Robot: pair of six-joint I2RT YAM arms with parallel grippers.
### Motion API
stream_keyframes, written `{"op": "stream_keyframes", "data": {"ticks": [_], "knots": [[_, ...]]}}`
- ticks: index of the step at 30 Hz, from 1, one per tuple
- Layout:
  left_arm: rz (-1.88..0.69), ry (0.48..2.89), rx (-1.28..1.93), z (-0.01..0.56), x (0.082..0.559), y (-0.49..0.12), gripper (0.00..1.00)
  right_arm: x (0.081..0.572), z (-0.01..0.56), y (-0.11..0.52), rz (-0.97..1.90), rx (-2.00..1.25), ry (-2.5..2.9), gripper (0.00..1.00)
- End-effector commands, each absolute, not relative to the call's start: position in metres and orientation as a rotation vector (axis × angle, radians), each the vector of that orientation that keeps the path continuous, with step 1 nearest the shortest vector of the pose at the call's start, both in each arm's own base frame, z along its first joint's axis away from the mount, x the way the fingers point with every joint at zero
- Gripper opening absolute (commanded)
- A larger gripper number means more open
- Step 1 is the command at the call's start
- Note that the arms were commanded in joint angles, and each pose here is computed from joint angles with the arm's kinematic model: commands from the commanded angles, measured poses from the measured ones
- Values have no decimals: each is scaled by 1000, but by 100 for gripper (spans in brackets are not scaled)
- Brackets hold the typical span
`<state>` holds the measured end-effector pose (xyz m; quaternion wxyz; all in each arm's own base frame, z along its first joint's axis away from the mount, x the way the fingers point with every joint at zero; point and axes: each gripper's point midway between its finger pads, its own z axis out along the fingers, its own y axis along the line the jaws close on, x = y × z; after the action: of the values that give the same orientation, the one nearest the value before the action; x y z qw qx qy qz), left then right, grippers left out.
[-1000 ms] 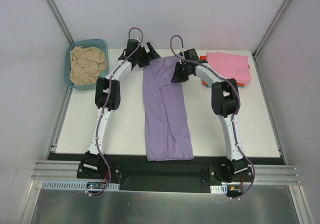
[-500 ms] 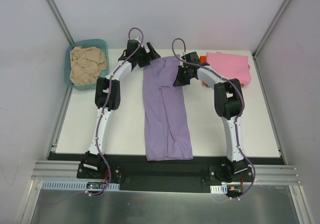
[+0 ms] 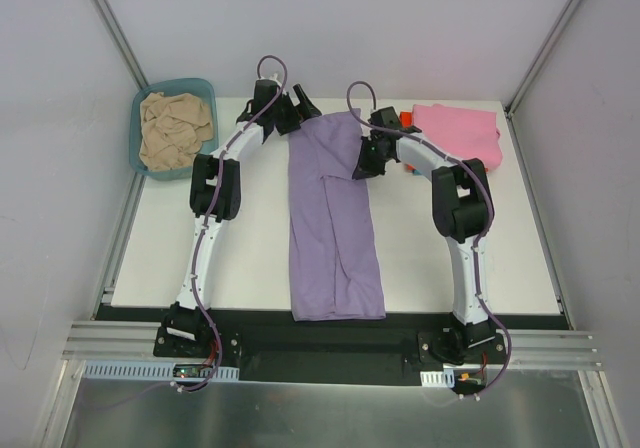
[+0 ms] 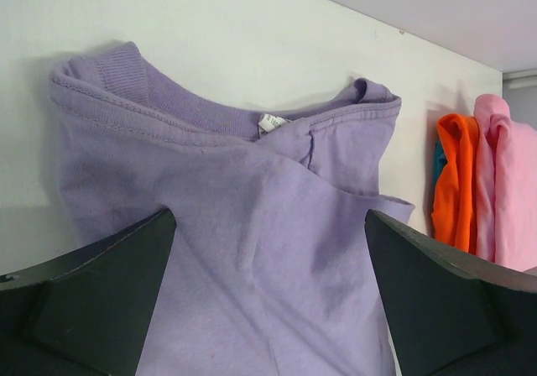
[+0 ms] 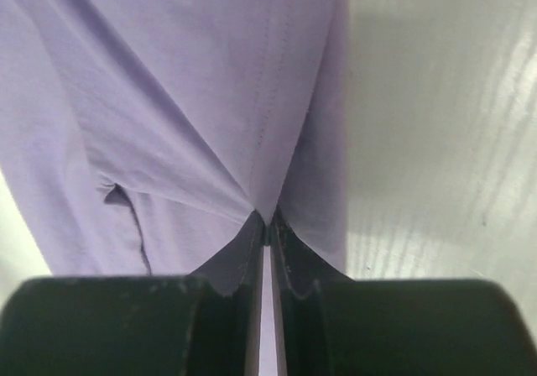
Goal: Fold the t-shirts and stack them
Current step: Rotate the tshirt 90 degrees
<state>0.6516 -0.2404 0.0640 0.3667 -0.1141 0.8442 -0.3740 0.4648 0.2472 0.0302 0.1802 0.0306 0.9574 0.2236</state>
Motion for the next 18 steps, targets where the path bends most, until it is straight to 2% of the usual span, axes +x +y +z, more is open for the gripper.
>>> {"op": "stream_keyframes", "data": {"ticks": [1,3,6,7,11,12,13,16,18], "knots": [[-877,2173,-284,68,652,-220,99,458,61,228,503,117,2691,9],[-848,2187,-295,62,650,-216,99,452,60,226,500,121,2711,14],[-848,2189,-284,62,649,-217,99,448,68,230,553,86,2706,29],[-857,2186,-277,65,649,-218,99,447,71,232,569,66,2703,44],[-872,2161,-246,81,649,-220,99,440,98,236,624,20,2673,78],[-871,2154,-231,86,649,-220,99,438,106,235,626,10,2659,92],[-871,2134,-217,99,650,-220,99,434,109,232,618,4,2659,97],[-881,2084,-181,133,648,-221,99,426,150,220,571,-22,2567,97],[-907,2060,-148,153,644,-225,100,419,157,202,433,-74,2522,97]]}}
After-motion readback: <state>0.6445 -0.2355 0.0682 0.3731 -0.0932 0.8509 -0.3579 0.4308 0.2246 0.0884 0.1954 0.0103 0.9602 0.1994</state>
